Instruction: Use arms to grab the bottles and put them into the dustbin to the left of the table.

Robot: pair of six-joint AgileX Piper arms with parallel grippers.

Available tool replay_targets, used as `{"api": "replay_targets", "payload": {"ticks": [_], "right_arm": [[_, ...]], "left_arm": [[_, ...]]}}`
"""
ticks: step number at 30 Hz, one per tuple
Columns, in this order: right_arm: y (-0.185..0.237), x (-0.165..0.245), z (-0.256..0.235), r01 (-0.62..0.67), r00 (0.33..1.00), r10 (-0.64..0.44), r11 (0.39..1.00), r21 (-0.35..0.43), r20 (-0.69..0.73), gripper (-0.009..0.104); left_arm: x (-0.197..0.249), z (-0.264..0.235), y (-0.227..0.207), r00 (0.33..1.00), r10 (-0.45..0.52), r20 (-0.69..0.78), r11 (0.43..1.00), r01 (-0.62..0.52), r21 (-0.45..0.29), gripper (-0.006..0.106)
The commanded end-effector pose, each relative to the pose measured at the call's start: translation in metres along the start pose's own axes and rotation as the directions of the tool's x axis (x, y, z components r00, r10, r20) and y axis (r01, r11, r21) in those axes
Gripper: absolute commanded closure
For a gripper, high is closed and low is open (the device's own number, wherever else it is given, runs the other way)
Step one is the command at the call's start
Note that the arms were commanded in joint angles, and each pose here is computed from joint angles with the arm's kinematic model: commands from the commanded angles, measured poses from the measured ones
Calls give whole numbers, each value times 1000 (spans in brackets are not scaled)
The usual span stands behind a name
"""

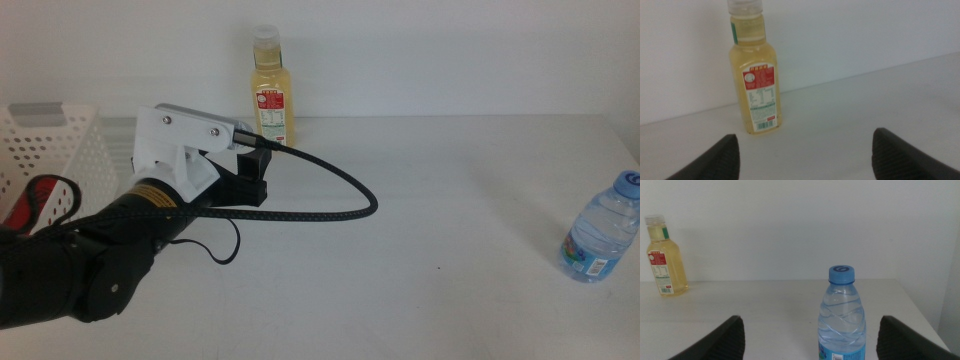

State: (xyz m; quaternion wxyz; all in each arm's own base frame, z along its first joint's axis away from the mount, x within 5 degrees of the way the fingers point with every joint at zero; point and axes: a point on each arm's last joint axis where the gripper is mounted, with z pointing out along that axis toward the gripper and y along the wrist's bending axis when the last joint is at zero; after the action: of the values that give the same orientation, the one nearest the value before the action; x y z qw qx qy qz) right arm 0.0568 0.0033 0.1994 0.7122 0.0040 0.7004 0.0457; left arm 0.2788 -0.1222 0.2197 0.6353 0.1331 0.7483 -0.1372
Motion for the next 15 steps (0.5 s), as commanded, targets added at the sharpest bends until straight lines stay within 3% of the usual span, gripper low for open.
{"api": "replay_targets", "payload": {"ticks": [1, 7, 15], "right_arm": [[1, -11, -3, 17, 994, -17, 1000, 0, 110, 21], [1, -11, -3, 17, 994, -17, 1000, 0, 110, 21], [1, -11, -3, 17, 994, -17, 1000, 0, 110, 21]], "left_arm": [[-20, 1, -2, 990, 0, 140, 1000, -1, 7, 18], [-14, 12, -1, 985, 41, 167, 999, -41, -4, 16], [-20, 39, 7, 983, 20, 184, 999, -12, -47, 11]]}}
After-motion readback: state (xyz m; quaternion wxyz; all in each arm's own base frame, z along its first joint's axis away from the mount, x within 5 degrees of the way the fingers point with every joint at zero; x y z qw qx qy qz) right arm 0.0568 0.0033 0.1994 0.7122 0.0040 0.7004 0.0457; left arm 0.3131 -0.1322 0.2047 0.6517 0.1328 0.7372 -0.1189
